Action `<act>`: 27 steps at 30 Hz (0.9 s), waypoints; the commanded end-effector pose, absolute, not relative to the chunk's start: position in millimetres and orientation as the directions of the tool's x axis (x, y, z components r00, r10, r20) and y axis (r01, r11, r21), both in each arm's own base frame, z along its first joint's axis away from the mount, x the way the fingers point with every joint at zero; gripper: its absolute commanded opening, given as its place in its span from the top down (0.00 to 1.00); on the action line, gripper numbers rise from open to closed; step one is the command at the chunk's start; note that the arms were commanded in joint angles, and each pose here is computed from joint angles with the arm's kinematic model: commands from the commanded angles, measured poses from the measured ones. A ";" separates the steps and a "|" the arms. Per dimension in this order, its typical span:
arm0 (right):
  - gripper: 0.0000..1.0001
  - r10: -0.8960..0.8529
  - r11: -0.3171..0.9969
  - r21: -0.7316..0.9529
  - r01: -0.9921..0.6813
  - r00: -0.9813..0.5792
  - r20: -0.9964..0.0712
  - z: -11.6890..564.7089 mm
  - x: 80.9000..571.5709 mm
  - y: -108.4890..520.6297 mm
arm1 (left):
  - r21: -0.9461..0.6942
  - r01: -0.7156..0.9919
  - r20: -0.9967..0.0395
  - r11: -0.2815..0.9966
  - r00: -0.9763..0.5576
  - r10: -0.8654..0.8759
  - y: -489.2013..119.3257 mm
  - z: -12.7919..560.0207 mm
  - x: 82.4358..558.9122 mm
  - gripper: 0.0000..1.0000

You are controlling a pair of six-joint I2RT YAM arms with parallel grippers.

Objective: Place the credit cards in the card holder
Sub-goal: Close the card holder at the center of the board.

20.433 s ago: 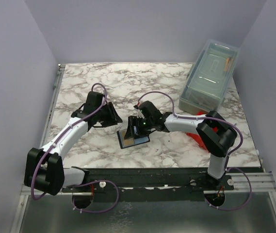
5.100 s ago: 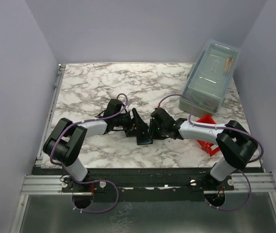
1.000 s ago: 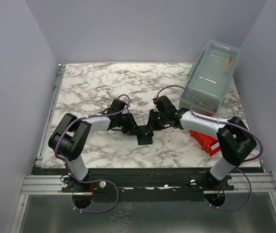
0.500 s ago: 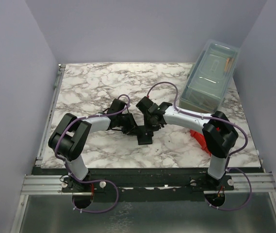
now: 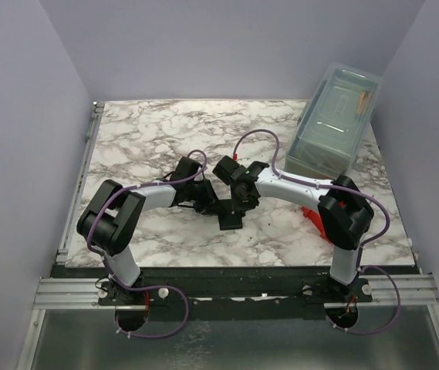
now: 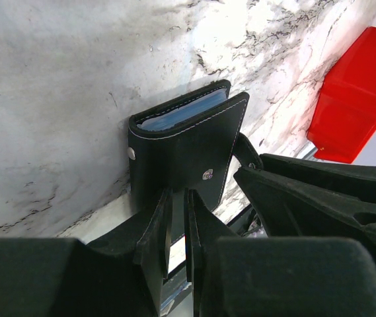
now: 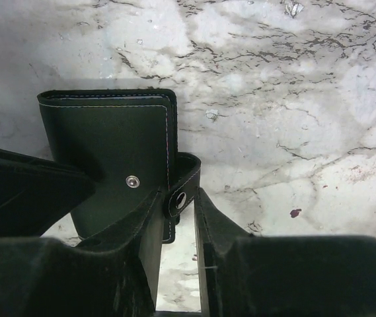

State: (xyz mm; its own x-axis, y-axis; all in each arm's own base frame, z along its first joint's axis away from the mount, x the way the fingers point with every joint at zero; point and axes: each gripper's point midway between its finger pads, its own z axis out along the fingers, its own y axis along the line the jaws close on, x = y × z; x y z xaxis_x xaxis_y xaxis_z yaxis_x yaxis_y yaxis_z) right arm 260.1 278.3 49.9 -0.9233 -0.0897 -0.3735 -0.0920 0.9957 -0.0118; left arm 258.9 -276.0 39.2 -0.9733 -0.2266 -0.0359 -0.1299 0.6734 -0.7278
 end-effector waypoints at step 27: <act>0.78 -0.085 0.996 -0.029 -0.081 -0.898 -0.431 71.6 265.7 280.2 | -0.708 -0.131 -0.032 0.694 -0.976 -0.217 -271.5 30.8 249.1 0.81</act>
State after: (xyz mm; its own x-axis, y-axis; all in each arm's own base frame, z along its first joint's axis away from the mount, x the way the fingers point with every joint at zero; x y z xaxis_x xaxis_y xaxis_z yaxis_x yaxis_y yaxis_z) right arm 260.7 278.1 49.5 -0.9189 -0.1014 -0.3811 -0.0930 0.9948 -0.0403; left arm 258.7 -276.0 38.7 -0.9733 -0.2262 -0.0381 -0.1276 0.6719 -0.7296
